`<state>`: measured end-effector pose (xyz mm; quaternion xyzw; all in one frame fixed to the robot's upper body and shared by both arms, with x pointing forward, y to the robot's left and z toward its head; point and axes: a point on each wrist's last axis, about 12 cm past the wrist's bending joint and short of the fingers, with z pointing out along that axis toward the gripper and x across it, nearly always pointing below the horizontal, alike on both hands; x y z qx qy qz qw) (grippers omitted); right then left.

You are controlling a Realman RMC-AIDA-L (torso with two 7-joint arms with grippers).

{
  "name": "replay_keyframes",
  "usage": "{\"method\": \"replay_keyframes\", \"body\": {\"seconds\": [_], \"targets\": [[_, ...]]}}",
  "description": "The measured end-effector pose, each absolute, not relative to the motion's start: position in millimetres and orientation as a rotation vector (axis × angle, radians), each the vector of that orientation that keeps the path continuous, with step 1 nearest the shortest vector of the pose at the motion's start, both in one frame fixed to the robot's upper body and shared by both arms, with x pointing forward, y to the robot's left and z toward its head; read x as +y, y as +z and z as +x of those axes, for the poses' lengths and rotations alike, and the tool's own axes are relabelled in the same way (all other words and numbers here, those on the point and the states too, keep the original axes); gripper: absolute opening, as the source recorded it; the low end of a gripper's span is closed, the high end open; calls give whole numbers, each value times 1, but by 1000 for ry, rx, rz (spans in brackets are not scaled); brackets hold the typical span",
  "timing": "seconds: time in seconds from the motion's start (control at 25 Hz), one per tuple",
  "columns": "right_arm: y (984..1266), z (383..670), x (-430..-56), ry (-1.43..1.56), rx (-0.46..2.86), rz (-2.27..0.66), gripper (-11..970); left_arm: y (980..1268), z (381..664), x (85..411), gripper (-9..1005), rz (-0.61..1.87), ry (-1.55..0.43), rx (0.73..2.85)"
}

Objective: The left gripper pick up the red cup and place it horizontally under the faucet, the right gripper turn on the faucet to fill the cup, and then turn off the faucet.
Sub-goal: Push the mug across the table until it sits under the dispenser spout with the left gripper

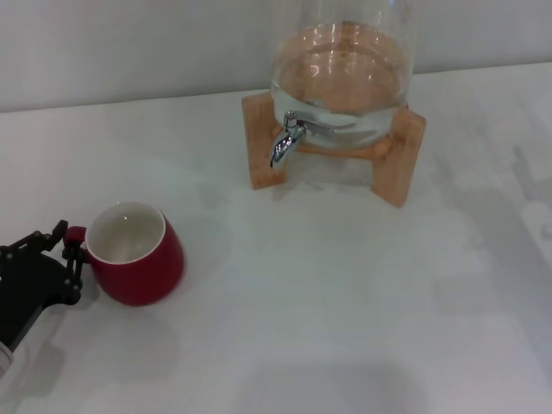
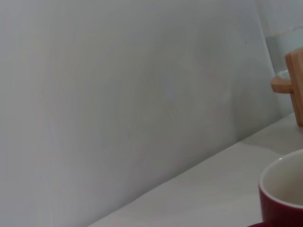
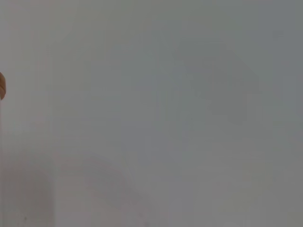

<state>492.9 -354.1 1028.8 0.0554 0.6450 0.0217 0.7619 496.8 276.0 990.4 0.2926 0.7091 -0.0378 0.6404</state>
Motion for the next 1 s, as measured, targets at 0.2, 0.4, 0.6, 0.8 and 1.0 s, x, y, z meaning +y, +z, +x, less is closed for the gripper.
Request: {"method": "replay_keyframes", "body": {"seconds": [0.2, 0.4, 0.6, 0.8, 1.0], "targets": [[1029, 493, -354, 47, 1403, 120, 731, 990, 497, 275, 109, 672, -84, 1614], [1029, 493, -354, 47, 1402, 120, 731, 991, 497, 275, 89, 664, -87, 1615], [1029, 493, -354, 47, 1402, 120, 731, 993, 499, 273, 89, 653, -96, 1603], [1029, 493, -354, 47, 1402, 120, 731, 997, 503, 267, 88, 632, -114, 1577], [1029, 493, -354, 47, 1402, 120, 732, 999, 505, 266, 89, 613, -122, 1575]]}}
